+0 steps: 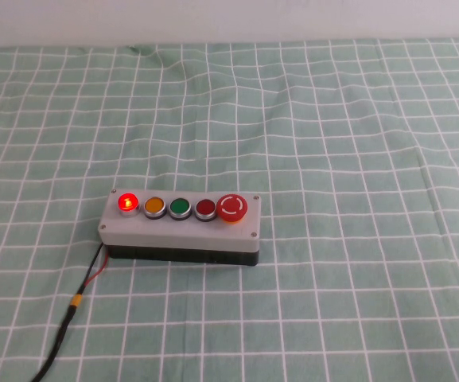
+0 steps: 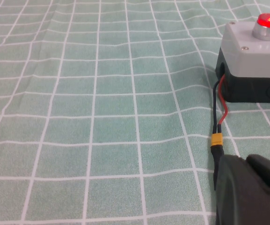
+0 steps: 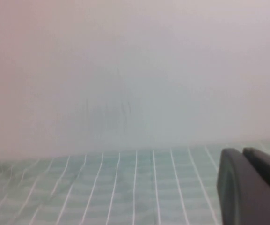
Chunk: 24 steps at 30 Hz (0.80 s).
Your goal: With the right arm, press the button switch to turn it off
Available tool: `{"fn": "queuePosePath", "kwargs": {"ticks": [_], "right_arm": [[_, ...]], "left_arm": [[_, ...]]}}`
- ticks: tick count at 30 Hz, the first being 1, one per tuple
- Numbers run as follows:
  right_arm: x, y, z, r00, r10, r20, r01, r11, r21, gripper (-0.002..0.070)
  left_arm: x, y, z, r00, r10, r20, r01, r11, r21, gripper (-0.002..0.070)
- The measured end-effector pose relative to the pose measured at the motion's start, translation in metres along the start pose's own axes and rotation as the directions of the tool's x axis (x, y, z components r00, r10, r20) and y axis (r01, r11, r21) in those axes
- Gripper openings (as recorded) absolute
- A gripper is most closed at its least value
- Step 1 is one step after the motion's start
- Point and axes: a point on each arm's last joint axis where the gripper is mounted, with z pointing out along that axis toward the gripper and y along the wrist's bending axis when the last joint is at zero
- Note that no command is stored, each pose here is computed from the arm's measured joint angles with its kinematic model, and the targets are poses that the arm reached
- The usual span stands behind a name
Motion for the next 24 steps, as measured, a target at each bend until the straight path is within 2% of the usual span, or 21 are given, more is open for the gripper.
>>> {"fn": "queuePosePath", "kwargs": {"ticks": [3, 5, 6, 8, 11, 13, 15, 17, 21, 24], "right_arm": [[-0.016, -0.001, -0.001, 0.985, 0.001, 0.173, -0.003, 1.000, 0.011, -0.0016], [-0.031, -0.002, -0.006, 0.939, -0.002, 0.344, -0.006, 1.000, 0.022, -0.0016], [-0.038, -0.003, -0.008, 0.907, 0.002, 0.421, -0.014, 1.000, 0.025, -0.0016], [-0.054, -0.004, -0.018, 0.800, 0.022, 0.600, -0.044, 0.999, 0.022, -0.0016], [-0.073, -0.005, -0.030, 0.674, 0.071, 0.736, -0.094, 0.996, -0.010, -0.0016], [-0.091, -0.003, -0.035, 0.629, 0.118, 0.769, -0.123, 0.991, -0.051, -0.0016], [-0.116, 0.002, -0.039, 0.606, 0.168, 0.777, -0.143, 0.985, -0.101, -0.0016], [-0.141, 0.007, -0.044, 0.615, 0.231, 0.754, -0.169, 0.972, -0.160, -0.0016], [-0.181, 0.017, -0.057, 0.667, 0.292, 0.685, -0.189, 0.956, -0.222, -0.0016], [-0.206, 0.025, -0.069, 0.724, 0.274, 0.633, -0.164, 0.960, -0.229, -0.0016]], "left_arm": [[0.000, 0.000, 0.000, 1.000, 0.000, 0.000, 0.000, 1.000, 0.000, -0.0003], [0.000, 0.000, 0.000, 1.000, 0.000, 0.000, 0.000, 1.000, 0.000, -0.0003], [0.000, 0.000, 0.000, 1.000, 0.000, 0.000, 0.000, 1.000, 0.000, -0.0003], [0.000, 0.000, 0.000, 1.000, 0.000, 0.000, 0.000, 1.000, 0.000, -0.0003], [0.000, 0.000, 0.000, 1.000, 0.000, 0.000, 0.000, 1.000, 0.000, -0.0003], [0.000, 0.000, 0.000, 1.000, 0.000, 0.000, 0.000, 1.000, 0.000, -0.0003], [0.000, 0.000, 0.000, 1.000, 0.000, 0.000, 0.000, 1.000, 0.000, -0.0003], [0.000, 0.000, 0.000, 1.000, 0.000, 0.000, 0.000, 1.000, 0.000, -0.0003], [0.000, 0.000, 0.000, 1.000, 0.000, 0.000, 0.000, 1.000, 0.000, -0.0003], [0.000, 0.000, 0.000, 1.000, 0.000, 0.000, 0.000, 1.000, 0.000, -0.0003]]}}
